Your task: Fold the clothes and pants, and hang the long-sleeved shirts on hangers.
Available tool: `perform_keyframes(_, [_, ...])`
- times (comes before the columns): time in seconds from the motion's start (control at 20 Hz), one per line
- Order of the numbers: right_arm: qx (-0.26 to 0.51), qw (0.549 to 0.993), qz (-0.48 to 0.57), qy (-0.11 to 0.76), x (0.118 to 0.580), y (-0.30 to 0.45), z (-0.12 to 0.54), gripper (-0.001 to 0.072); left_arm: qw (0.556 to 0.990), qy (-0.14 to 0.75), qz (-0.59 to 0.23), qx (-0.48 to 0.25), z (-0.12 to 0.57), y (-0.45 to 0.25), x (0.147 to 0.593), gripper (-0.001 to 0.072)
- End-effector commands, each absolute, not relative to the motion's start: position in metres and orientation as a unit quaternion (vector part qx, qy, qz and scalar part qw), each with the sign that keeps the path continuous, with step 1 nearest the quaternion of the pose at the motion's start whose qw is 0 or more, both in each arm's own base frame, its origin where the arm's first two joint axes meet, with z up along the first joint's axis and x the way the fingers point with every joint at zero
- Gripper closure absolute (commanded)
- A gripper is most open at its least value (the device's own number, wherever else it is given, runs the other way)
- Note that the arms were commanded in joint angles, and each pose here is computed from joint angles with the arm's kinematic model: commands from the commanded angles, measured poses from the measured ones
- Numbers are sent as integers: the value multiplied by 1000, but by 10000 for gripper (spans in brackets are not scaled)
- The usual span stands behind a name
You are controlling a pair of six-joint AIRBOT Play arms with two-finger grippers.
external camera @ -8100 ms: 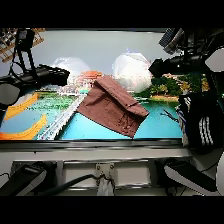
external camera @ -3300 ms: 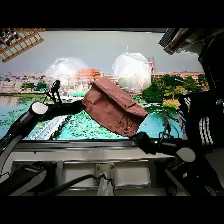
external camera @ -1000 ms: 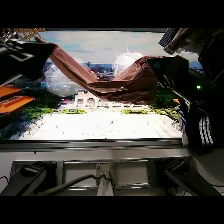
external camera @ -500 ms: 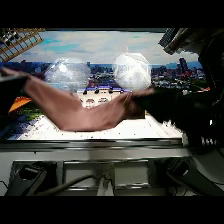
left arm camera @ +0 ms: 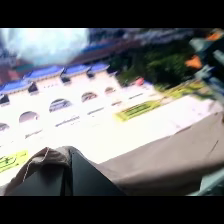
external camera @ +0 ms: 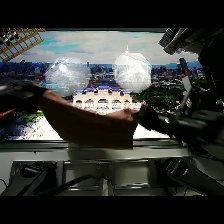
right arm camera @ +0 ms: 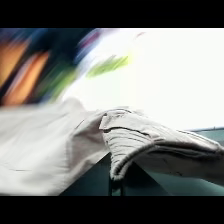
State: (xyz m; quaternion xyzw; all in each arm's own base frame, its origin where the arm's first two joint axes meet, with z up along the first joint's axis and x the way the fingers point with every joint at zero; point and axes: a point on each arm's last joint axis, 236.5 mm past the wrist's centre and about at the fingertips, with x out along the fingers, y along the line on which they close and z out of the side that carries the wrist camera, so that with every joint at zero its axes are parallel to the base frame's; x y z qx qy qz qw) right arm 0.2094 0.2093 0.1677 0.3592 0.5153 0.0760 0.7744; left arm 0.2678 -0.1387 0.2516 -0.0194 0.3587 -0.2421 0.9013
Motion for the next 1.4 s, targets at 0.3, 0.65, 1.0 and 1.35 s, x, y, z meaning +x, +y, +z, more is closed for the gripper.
perform_keyframes(0.3, [434,757,7,489,405,162,22,673,878,426,-216,-46,95,-201,430,703])
perform_keyframes(0.65, [319,769,23,554,372,143,0,674,842,502,-191,48,82,-163,379,703])
perform_keyframes(1.0, [222,719,69,655,267,174,-47,674,776,598,-200,25,13,-153,292,703])
perform_keyframes(1.35, [194,735,57,647,262,159,-74,675,722,657,-214,-43,-37,-168,240,698])
